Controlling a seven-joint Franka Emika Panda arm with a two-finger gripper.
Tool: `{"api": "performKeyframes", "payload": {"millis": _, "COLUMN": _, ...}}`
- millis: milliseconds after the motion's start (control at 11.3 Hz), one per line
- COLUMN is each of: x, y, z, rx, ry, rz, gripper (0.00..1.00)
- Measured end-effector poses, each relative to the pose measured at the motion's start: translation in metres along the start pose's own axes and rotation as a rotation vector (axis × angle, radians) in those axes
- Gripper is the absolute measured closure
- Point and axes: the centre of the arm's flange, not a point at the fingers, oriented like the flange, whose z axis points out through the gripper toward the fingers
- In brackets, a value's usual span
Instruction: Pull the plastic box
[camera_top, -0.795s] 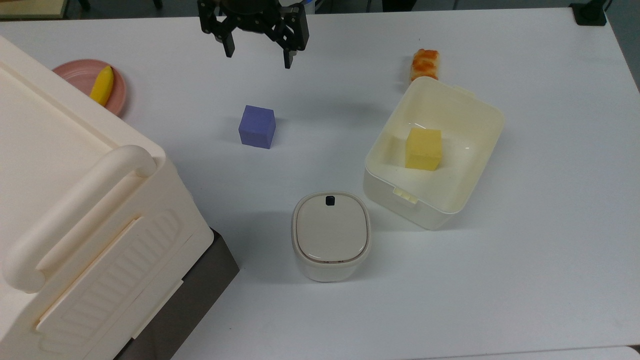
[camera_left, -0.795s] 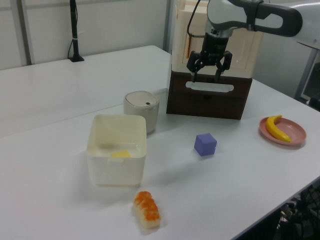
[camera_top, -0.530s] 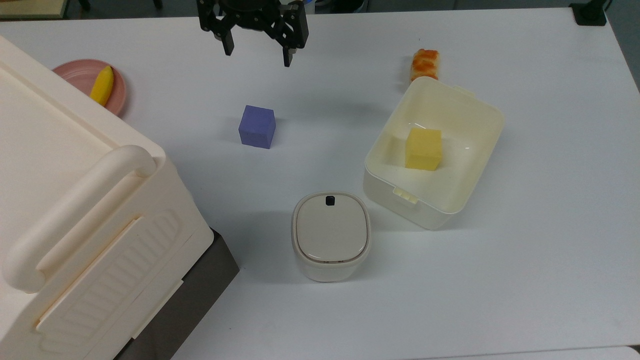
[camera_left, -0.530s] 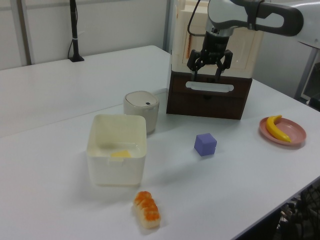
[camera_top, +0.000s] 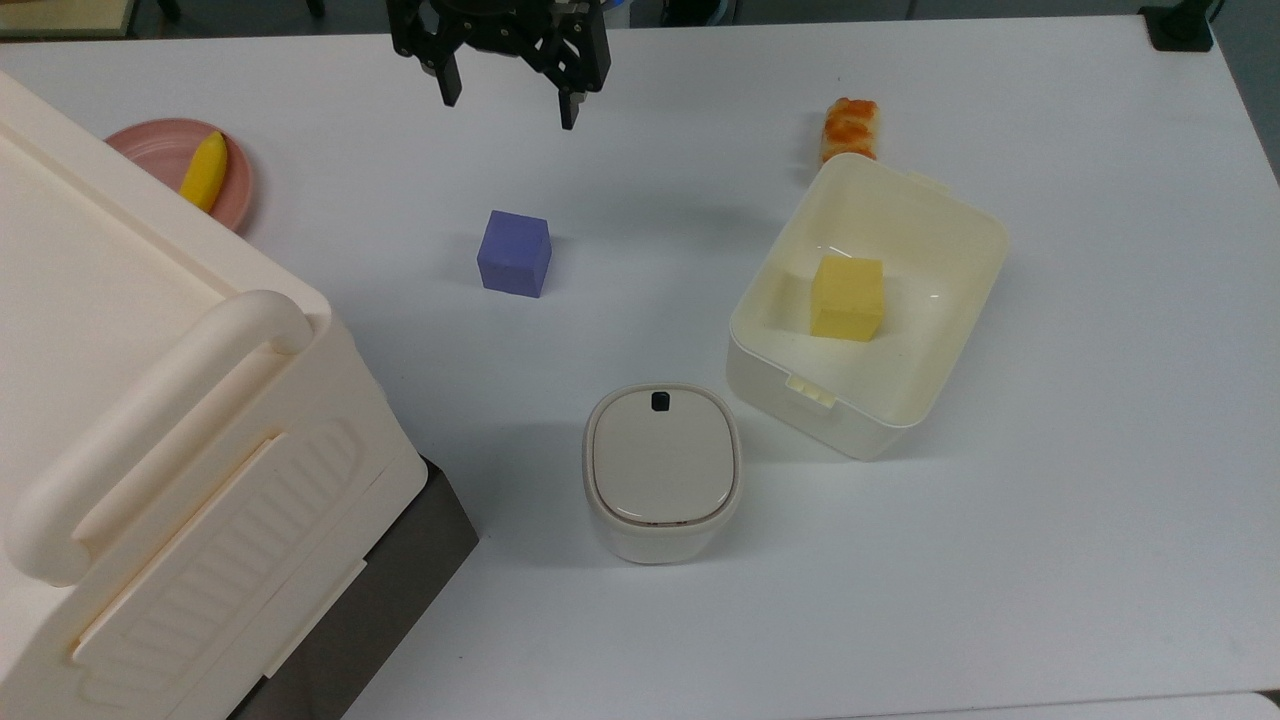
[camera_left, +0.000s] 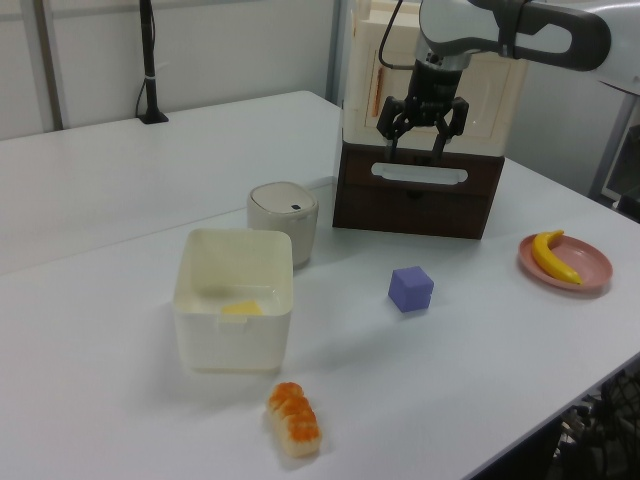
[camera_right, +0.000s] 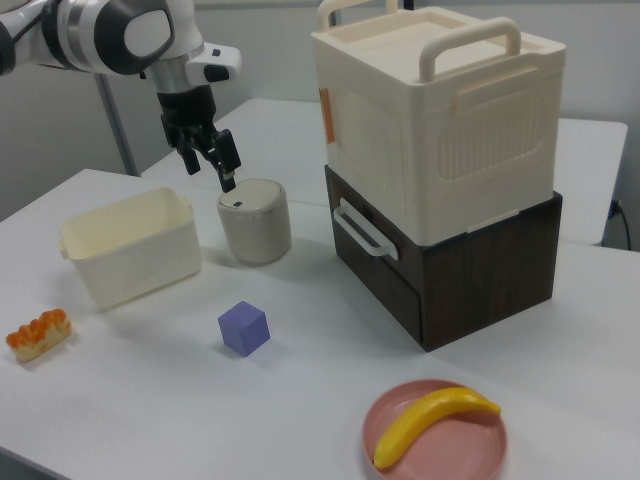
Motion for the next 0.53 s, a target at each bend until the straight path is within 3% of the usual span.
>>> {"api": "performKeyframes", "payload": {"millis": 530, "x": -0.0006, "y": 0.0004, "z": 0.0040, "rx": -0.002, "ry": -0.007, "rz": 0.000, "gripper": 0.00}}
